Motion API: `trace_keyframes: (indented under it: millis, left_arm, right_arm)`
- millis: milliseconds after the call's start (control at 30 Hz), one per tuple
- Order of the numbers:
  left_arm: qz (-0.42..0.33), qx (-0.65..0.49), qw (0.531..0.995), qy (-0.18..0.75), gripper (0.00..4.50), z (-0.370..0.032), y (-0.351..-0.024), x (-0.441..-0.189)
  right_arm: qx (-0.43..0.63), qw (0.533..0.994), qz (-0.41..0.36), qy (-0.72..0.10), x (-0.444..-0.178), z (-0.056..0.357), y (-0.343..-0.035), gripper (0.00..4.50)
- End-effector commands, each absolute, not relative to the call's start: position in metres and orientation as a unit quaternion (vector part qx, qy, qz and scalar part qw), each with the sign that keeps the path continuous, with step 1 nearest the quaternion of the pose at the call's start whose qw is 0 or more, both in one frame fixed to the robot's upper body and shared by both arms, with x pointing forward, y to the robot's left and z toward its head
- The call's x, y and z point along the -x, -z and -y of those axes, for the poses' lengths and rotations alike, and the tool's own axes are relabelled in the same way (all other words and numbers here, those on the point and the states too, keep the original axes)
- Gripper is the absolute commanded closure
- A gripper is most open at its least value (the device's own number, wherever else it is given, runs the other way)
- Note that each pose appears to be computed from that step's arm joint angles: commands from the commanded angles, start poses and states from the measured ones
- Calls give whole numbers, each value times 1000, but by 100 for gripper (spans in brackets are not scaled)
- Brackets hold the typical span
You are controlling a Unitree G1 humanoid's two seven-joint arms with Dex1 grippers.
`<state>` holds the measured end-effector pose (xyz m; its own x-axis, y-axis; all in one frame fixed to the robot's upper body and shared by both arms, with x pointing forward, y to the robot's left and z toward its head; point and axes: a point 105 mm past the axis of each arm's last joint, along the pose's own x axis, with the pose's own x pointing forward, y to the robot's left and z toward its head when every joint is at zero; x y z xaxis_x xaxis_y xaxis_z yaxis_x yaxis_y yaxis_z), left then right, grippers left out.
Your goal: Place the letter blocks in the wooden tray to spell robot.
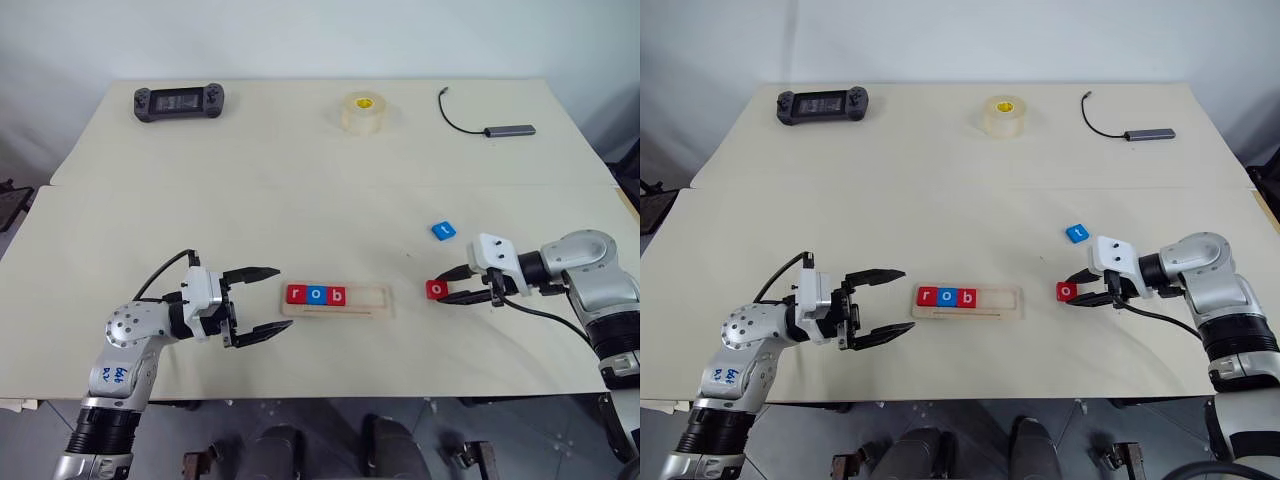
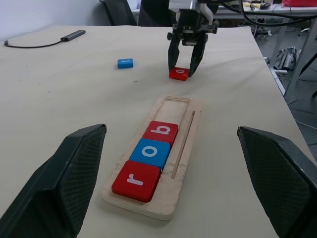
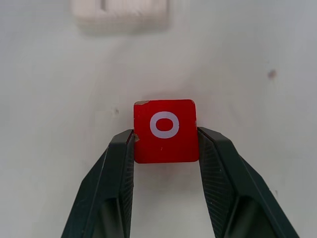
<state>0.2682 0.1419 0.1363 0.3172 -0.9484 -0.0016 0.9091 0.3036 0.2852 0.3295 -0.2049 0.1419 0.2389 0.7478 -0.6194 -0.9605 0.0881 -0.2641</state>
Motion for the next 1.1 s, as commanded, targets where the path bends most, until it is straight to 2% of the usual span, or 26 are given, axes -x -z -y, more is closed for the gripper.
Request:
trace_keyframes:
  millis: [33,133,400,800,833,1033,1100]
  left_arm:
    - [101,-125,807,568,0,-146,-145,-265]
    - [97,-124,812,562,0,-148,-143,-265]
    - [96,-120,818,554,0,-147,-141,-262]
    - [97,-119,825,544,0,-147,-141,-261]
    - [98,-119,825,544,0,-147,-141,-261]
    - [99,-120,826,542,0,-147,-141,-263]
    - [99,-119,826,542,0,-147,-141,-263]
  right_arm:
    - [297,708,-137,-626,-323,169,-166,306]
    - [289,696,-144,-641,-316,142,-163,306]
    - [285,718,-141,-619,-327,103,-153,306]
    - [278,713,-157,-624,-323,91,-140,306]
    - [278,710,-161,-627,-322,91,-138,232]
    - [270,697,-163,-644,-313,91,-142,23]
    - [266,702,-155,-643,-313,92,-148,6]
